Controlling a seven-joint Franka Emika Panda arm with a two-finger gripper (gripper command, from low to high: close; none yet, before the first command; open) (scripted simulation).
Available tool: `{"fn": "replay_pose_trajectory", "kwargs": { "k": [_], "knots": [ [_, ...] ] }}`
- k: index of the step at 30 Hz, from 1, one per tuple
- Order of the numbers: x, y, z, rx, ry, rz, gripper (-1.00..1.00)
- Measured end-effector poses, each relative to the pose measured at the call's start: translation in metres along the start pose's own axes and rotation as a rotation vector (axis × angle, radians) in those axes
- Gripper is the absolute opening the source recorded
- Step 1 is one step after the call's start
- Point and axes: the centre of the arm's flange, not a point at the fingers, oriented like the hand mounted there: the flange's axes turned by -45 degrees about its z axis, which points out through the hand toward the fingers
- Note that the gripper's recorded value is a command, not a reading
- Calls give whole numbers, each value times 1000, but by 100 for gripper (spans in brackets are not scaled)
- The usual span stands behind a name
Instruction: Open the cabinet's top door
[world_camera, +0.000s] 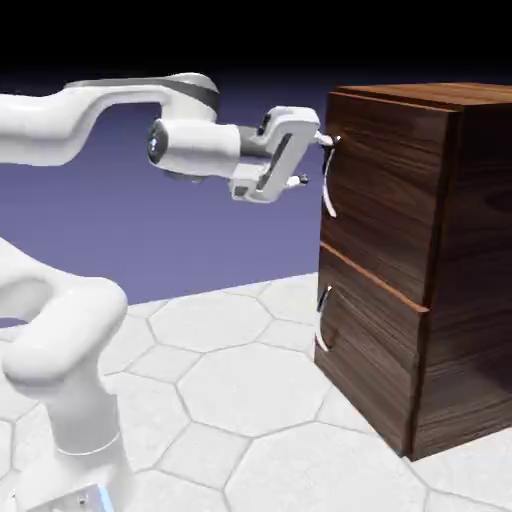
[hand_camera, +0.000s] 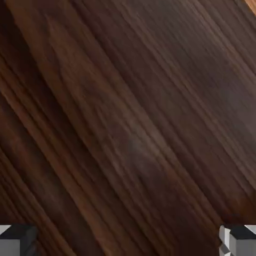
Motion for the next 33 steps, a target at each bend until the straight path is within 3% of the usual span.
{"fn": "replay_pose_trajectory", "kwargs": {
  "k": [18, 24, 25, 33],
  "knots": [
    [-14, 99, 34, 88, -129, 814, 0],
    [-17, 96, 76, 89, -131, 823, 0],
    [-18, 94, 84, 88, -131, 824, -100],
    [3, 83, 44, -49, -190, 812, -100]
  ]
}}
